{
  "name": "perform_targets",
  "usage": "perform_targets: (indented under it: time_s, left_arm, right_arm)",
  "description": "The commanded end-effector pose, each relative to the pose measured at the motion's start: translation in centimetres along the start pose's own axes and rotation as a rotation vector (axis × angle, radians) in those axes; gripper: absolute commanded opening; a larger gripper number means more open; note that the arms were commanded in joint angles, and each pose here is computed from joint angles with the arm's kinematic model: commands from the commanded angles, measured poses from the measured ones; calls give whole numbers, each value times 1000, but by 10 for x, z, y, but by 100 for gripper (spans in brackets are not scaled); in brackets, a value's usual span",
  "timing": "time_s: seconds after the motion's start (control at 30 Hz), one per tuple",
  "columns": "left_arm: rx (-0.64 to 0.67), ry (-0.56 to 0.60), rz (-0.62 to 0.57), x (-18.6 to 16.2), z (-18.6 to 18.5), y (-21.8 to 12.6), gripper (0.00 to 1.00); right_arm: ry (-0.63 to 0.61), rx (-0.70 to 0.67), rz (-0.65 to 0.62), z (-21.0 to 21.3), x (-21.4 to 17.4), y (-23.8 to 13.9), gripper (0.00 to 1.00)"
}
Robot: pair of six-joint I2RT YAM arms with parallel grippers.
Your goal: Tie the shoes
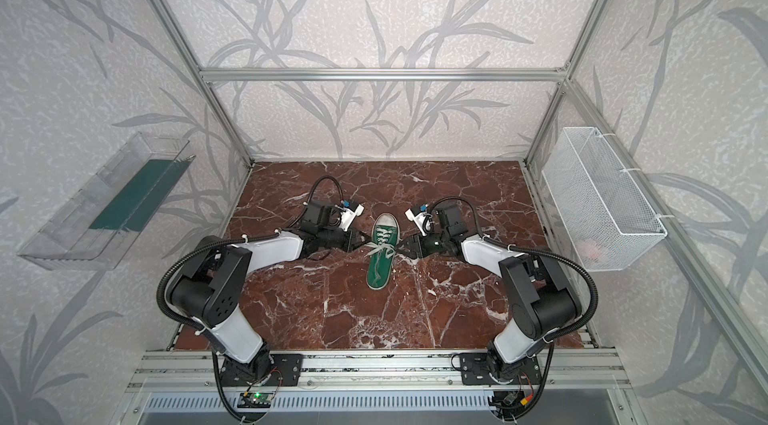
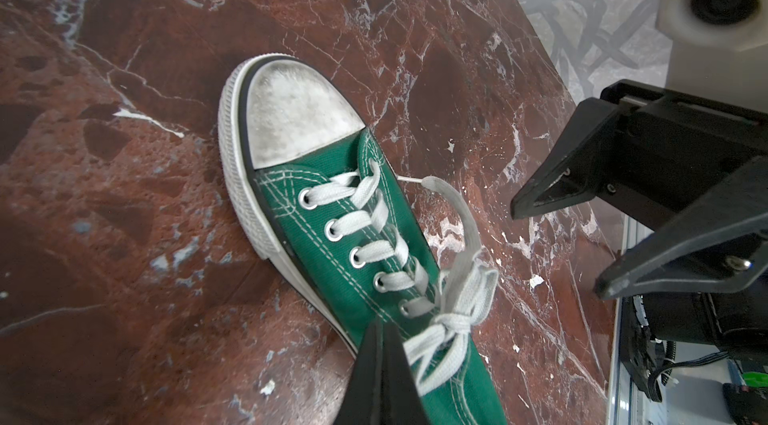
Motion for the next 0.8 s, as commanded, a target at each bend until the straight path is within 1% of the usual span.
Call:
perform_targets:
  time_s: [0.0, 0.1, 0.2, 0.43, 0.77]
  left_arm:
    - [-8, 15, -6, 8, -2, 0, 0]
    - [-8, 17, -8, 9, -3, 0, 0]
    - [-8, 16, -9, 10, -3, 0, 0]
    - [-7, 13, -9, 10, -3, 0, 0]
    - [-10, 12, -9, 10, -2, 1, 0]
  right_arm:
    - [-37, 54, 42, 11, 3, 10, 53]
    - [-47, 70, 78, 15, 2, 21, 52]
    - [-24, 61, 112, 7, -5, 33, 53]
    - [-36, 31, 123, -3, -1, 40, 53]
    - [-69, 76, 123, -6, 7, 50, 52]
Point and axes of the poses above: each gripper's point midway between its finger pads, its own y axis out along the fingers, its own z axis along the line the jaws close on, x = y × z, the point moved 1 cm from there along -y, back along the fingers, and after that the axes turned 11 degrees about -y, right-handed, at the moved point
